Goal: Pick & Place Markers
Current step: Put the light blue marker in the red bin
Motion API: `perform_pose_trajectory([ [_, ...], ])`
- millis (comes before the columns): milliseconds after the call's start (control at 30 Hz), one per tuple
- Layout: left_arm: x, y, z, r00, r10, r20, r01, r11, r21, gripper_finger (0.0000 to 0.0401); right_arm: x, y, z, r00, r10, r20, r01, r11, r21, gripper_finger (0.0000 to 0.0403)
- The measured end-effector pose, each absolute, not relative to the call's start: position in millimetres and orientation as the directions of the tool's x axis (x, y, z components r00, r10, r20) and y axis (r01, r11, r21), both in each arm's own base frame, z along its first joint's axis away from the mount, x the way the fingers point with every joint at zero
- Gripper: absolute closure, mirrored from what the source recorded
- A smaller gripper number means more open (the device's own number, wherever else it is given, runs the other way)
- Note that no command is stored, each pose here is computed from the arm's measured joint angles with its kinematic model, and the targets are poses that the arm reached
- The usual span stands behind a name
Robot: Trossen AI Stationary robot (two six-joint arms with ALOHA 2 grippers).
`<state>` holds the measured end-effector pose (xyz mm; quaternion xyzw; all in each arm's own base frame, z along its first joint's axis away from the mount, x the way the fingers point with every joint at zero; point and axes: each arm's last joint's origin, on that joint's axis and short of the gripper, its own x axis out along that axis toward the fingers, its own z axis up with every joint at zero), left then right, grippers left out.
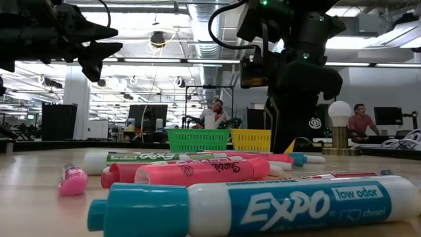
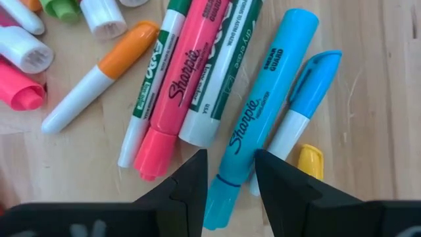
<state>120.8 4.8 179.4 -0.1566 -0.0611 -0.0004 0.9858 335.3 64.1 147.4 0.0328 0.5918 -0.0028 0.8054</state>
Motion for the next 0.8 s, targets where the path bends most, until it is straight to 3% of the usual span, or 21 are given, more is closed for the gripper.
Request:
perform_pose_trajectory([
  [400, 120.8, 4.8, 179.4, 0.993, 0.018, 0.120, 0.020, 0.951, -0.309, 0.0260, 333.9, 65.2, 145.9, 0.284, 0.033, -0.958, 0.040, 0.998, 0.046, 0.0285],
  [633, 120.7, 4.8, 179.5, 0.993, 0.018, 0.121, 0.020, 0.951, -0.309, 0.0260, 333.9, 66.8, 122.9, 0.176, 0.057, -0.983, 0.037, 0.997, 0.064, 0.0285],
  [800, 120.7, 4.8, 179.4, 0.993, 0.018, 0.121, 0.020, 0.951, -0.309, 0.0260, 333.3, 68.1, 120.7, 0.166, 0.043, -0.985, 0.056, 0.997, 0.053, 0.0285],
])
